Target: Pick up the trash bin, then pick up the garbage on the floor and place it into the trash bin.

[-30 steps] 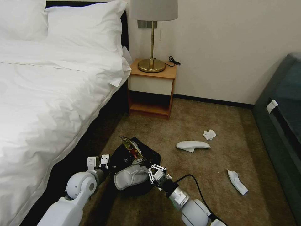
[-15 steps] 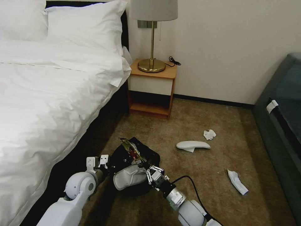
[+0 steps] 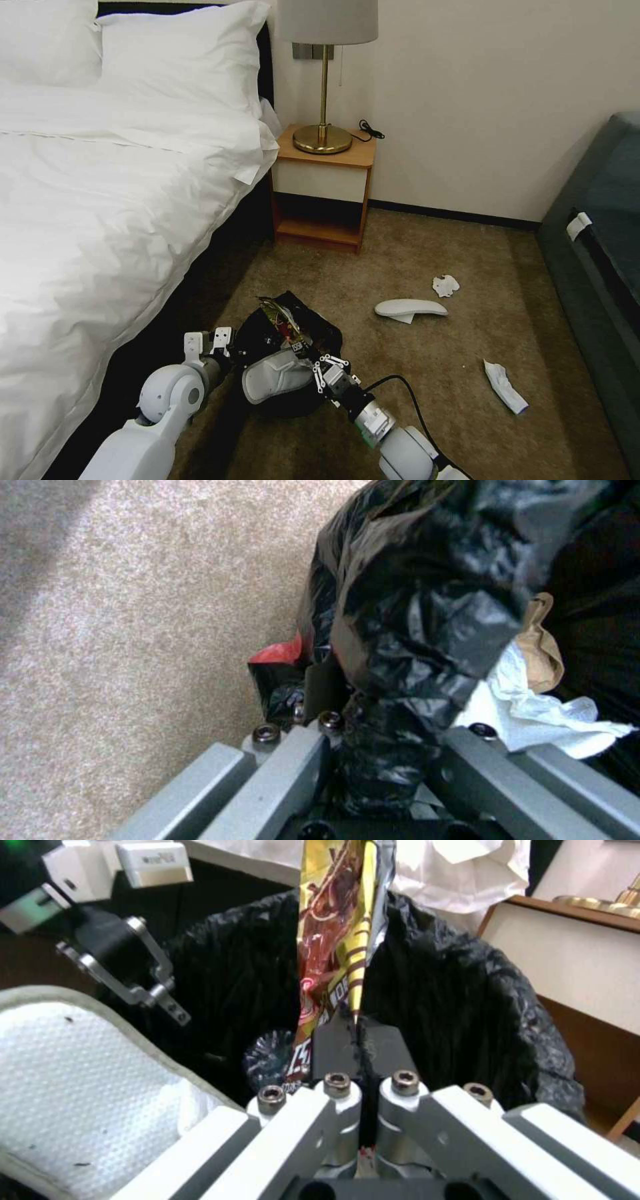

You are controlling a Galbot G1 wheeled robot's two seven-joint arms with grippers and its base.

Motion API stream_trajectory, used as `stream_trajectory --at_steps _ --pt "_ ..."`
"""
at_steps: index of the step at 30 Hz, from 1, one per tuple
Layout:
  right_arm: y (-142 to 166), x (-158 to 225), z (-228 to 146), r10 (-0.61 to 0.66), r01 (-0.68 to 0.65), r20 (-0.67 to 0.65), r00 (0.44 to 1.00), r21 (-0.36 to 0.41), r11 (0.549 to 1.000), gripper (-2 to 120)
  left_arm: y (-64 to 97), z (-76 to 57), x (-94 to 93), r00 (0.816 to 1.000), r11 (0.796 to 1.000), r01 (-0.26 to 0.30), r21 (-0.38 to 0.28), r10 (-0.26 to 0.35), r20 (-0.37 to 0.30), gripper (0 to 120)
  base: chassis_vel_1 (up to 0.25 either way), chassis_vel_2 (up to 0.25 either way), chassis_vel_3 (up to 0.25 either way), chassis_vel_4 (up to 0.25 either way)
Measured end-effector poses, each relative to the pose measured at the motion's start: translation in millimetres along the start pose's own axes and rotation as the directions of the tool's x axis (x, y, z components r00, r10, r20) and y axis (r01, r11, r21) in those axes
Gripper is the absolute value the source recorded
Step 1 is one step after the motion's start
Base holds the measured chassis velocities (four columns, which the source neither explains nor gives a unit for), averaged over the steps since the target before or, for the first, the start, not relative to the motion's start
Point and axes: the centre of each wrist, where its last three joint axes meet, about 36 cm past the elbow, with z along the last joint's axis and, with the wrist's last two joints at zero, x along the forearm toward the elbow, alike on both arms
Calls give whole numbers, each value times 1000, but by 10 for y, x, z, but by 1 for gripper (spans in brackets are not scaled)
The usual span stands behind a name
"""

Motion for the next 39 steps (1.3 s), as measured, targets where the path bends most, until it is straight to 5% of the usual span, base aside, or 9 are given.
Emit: stream_trajectory --at_steps 20,39 --pt "-29 -33 47 11 -11 -4 1000 5 1000 0 -11 -6 32 1000 1000 -6 -8 6 5 0 0 0 0 0" --pt "-68 -91 22 28 -28 -6 1000 6 1000 65 20 -11 5 1000 1000 0 -10 0 2 0 0 0 0 0"
